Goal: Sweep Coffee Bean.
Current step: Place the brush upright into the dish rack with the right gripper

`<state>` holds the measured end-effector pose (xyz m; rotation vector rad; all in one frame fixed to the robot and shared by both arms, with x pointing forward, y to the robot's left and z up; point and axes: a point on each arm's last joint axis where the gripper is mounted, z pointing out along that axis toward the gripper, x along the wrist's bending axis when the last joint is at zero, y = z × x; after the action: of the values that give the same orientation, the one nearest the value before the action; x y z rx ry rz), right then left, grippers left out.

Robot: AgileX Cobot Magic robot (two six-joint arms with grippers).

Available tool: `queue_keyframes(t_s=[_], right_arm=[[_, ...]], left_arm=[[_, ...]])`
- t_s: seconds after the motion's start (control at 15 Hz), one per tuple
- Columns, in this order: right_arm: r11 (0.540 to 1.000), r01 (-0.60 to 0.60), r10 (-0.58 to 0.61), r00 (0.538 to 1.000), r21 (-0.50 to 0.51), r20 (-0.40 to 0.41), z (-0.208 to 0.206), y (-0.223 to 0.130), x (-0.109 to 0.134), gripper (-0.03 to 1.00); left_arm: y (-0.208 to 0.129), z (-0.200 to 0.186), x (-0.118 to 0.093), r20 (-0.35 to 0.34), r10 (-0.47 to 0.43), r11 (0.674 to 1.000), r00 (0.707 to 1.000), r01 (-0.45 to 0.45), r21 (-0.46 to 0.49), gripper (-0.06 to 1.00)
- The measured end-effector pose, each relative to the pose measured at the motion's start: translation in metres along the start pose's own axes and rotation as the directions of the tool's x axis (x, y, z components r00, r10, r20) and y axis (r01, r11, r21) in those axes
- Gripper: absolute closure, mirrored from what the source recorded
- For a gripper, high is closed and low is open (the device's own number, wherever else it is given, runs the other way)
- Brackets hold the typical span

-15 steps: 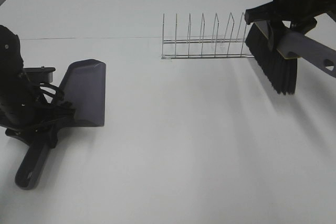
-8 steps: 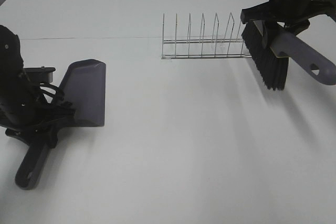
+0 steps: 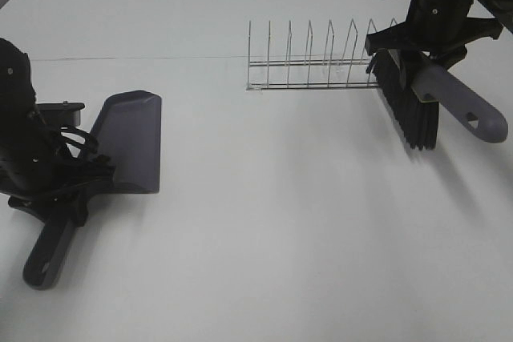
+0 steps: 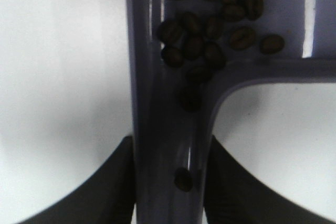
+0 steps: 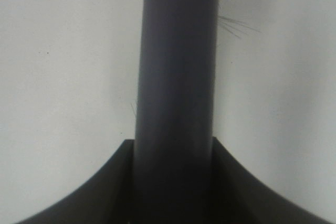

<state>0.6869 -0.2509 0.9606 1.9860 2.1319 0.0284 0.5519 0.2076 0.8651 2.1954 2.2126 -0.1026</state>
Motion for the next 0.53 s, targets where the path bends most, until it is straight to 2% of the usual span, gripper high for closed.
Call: queue_keyframes(t_s=[0.27,0.53], right_arm=[[1.000,0.006,-0.006,1.000,-0.026,-0.001,0.012,0.004,0.002,0.68],[0.991,-0.004,0.005,1.000,-0.133,0.008,0.004,0.018,0.000,0.68]], left_arm=[[0.000,0.000,0.000,0.000,0.000,1.000,1.000,0.000,0.000,0.62],[0.000,0.000,0.000,0.000,0.000,1.000,1.000,0.000,0.000,0.62]])
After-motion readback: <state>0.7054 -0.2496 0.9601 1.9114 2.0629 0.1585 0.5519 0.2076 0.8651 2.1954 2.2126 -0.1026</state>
